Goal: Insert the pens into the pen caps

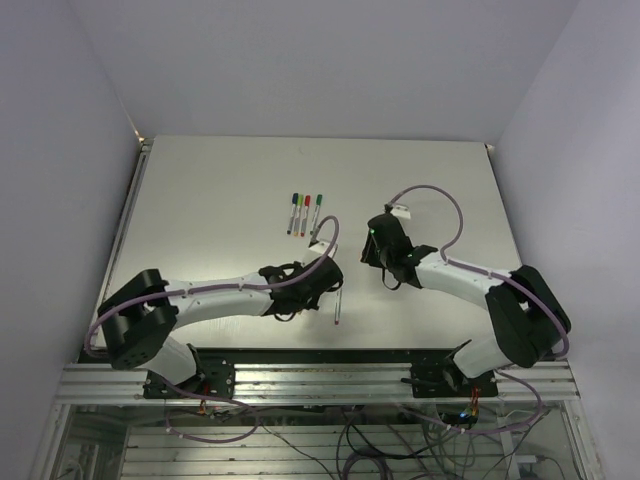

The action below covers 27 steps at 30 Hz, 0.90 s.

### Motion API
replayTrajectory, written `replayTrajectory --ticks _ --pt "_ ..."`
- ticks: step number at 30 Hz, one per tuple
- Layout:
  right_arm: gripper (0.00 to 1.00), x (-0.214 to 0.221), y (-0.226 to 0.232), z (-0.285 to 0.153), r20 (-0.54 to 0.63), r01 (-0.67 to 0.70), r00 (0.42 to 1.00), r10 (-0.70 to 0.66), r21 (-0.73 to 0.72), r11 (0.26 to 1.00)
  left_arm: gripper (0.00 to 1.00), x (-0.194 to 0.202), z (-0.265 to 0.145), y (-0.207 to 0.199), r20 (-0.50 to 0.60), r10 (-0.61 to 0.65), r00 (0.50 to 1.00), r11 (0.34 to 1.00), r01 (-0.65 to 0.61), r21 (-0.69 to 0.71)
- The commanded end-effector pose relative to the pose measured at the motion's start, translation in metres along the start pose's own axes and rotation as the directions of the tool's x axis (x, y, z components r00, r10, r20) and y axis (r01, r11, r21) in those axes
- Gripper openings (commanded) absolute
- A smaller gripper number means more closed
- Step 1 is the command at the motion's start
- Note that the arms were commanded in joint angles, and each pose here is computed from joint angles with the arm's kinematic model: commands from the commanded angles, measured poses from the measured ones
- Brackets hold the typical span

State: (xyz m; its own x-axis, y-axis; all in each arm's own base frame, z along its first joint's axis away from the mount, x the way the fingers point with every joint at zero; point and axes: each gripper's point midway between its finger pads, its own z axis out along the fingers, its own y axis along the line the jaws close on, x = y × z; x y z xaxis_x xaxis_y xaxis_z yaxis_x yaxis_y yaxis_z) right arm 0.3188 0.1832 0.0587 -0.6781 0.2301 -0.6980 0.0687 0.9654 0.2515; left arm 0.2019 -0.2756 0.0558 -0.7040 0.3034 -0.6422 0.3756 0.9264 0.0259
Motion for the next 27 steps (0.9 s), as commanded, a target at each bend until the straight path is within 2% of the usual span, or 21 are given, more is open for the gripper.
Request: replayTrajectory --ticks 1,13,27 --pt "0.35 -0.002 0.004 0.009 -0.013 0.013 1.000 -0.013 0.015 1.000 0.07 -0.016 -0.012 0.009 0.052 -0.044 0.998 0.999 0.044 0.005" --pt "0.34 0.004 0.000 0.031 -0.042 0.045 0.998 -0.042 0.084 0.995 0.07 -0.017 -0.009 0.011 0.058 -0.096 0.994 0.993 0.092 0.069" --pt "0.31 0.016 -0.011 0.052 -0.080 0.064 0.995 -0.051 0.168 0.984 0.07 -0.013 -0.003 0.010 0.039 -0.079 0.996 0.994 0.076 0.075"
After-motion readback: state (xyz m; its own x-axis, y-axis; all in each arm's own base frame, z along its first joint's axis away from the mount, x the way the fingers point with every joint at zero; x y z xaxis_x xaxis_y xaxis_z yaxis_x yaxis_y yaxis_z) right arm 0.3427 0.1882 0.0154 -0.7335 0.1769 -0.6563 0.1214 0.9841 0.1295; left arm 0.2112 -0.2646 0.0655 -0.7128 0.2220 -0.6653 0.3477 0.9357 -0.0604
